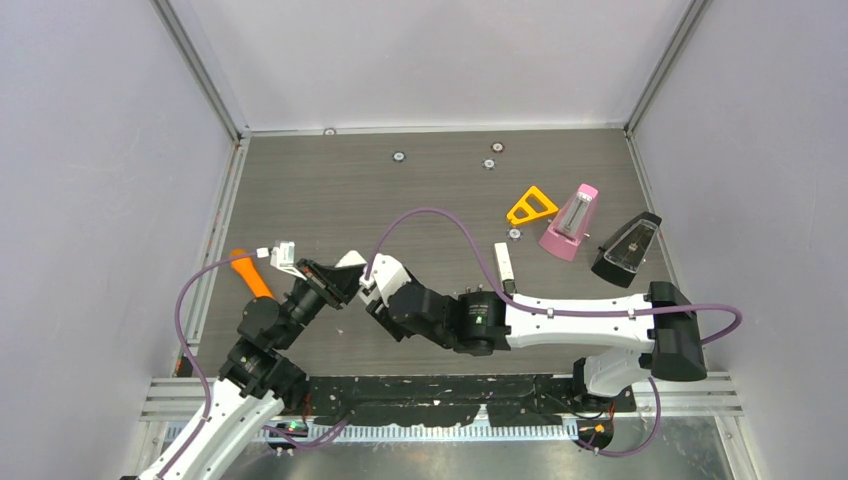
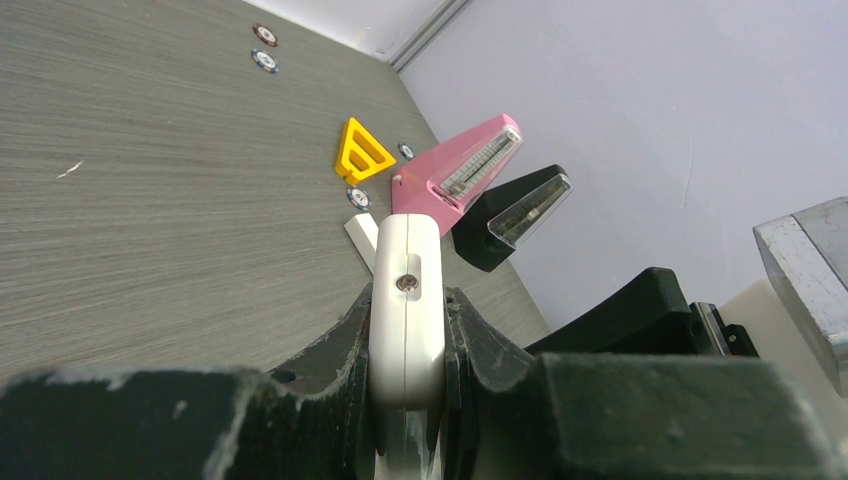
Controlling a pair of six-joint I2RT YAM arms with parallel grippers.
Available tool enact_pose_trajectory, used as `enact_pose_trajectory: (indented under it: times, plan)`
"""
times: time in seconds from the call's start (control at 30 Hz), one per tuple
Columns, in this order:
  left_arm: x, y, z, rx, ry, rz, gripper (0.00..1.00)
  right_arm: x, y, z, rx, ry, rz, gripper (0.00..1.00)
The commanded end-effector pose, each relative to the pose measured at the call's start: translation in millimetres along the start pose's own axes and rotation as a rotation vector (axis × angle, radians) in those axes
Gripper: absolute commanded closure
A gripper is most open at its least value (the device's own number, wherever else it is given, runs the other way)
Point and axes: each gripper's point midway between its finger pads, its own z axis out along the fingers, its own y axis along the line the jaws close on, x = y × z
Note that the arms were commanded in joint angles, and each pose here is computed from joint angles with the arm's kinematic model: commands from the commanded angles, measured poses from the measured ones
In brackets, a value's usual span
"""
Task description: Load the batteries into the remote control
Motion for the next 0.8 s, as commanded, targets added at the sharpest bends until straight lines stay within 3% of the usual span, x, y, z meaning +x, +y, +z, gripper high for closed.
enact_pose_trajectory:
  times: [0.0,0.77]
  plan:
    - [-26,-34,-3,0.106,-0.066,0.016,1.00,-25,4,-1,-0.015,-0.052,0.039,0.62]
    - [-26,-40,-3,0.131,-0.061,-0.028,1.00,-43,2,2,-0.031,-0.077,0.098,0.61]
